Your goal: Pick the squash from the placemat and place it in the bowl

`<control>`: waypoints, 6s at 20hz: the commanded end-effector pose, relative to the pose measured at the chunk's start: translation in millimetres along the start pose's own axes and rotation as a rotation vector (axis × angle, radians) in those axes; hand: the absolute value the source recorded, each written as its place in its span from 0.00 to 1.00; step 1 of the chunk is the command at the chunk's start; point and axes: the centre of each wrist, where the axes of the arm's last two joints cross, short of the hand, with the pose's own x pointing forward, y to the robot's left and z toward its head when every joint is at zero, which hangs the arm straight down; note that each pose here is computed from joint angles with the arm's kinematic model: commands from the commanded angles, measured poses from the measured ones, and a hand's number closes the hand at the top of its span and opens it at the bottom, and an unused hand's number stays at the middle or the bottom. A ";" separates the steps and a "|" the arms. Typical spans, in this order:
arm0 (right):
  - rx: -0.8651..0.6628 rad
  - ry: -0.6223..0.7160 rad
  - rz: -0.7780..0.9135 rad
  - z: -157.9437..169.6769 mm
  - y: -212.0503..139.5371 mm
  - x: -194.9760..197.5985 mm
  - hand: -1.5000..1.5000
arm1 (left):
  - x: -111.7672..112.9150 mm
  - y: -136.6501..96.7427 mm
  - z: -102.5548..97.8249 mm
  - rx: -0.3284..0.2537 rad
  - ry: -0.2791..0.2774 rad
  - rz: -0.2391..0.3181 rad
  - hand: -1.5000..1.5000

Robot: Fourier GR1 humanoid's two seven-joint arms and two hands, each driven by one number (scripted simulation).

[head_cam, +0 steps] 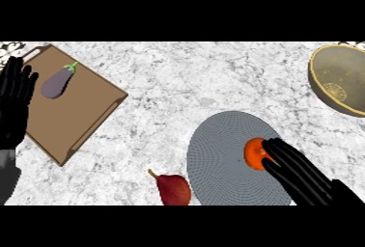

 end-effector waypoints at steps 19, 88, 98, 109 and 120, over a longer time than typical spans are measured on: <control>0.546 0.343 0.381 -15.4 -52.6 19.2 0.00 | 3.7 -4.2 -29.4 -0.008 -0.018 0.007 0.50; 0.465 0.288 0.441 -36.5 40.1 -161.6 1.00 | -4.3 -15.5 -1.5 -0.020 -0.011 0.009 0.50; 0.211 0.905 0.563 132.0 -207.3 -226.8 1.00 | -3.9 8.3 2.8 0.049 -0.021 0.012 0.50; -0.134 0.724 0.509 196.0 -330.3 -181.9 1.00 | 3.6 -1.5 -2.7 -0.005 -0.030 0.021 0.50; -0.309 0.494 0.274 205.7 -373.3 -157.0 1.00 | 0.7 -21.5 -8.7 -0.072 -0.034 0.037 0.50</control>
